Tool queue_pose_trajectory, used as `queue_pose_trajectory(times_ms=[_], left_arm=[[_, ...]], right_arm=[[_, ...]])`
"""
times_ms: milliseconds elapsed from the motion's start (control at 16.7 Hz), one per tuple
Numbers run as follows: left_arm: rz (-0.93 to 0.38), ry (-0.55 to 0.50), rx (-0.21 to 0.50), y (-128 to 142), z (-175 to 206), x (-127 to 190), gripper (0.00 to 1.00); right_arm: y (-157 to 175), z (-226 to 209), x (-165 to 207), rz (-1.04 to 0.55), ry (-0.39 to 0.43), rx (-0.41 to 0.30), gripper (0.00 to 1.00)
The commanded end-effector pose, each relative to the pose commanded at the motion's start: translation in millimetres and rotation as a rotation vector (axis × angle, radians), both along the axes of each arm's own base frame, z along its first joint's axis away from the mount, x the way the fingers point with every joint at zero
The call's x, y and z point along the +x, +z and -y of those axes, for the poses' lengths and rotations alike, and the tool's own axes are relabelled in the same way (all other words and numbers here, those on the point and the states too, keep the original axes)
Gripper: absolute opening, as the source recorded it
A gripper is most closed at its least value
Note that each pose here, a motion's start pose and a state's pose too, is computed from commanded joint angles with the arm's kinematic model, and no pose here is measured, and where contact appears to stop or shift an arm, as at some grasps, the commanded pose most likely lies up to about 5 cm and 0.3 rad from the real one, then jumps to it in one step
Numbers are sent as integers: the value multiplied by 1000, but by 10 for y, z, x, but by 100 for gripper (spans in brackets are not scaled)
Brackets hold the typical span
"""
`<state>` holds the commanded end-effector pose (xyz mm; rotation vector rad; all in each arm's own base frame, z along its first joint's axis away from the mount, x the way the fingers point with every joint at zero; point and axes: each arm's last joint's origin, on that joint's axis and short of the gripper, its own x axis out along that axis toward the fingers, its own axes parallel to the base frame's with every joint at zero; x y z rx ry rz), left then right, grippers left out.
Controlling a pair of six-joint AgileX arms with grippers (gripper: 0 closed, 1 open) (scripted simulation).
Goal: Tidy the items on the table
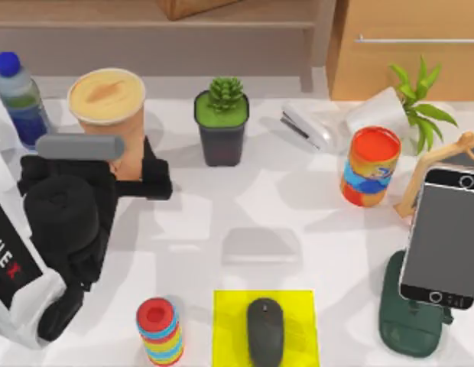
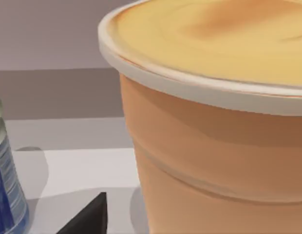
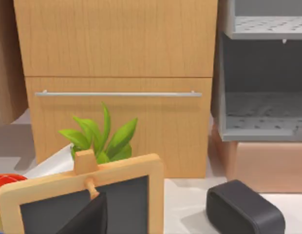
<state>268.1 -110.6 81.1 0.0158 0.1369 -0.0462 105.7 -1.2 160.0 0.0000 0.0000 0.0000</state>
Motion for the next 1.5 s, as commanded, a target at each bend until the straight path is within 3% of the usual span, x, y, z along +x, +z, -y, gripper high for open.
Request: queue_pose_trajectory(times_ms=[1080, 1500], left_arm=[[37, 21, -25, -73, 34, 399, 100], [37, 21, -25, -73, 34, 399, 47]], right_arm=[[0, 0, 0, 0, 0, 0, 100], [0, 0, 0, 0, 0, 0, 100]])
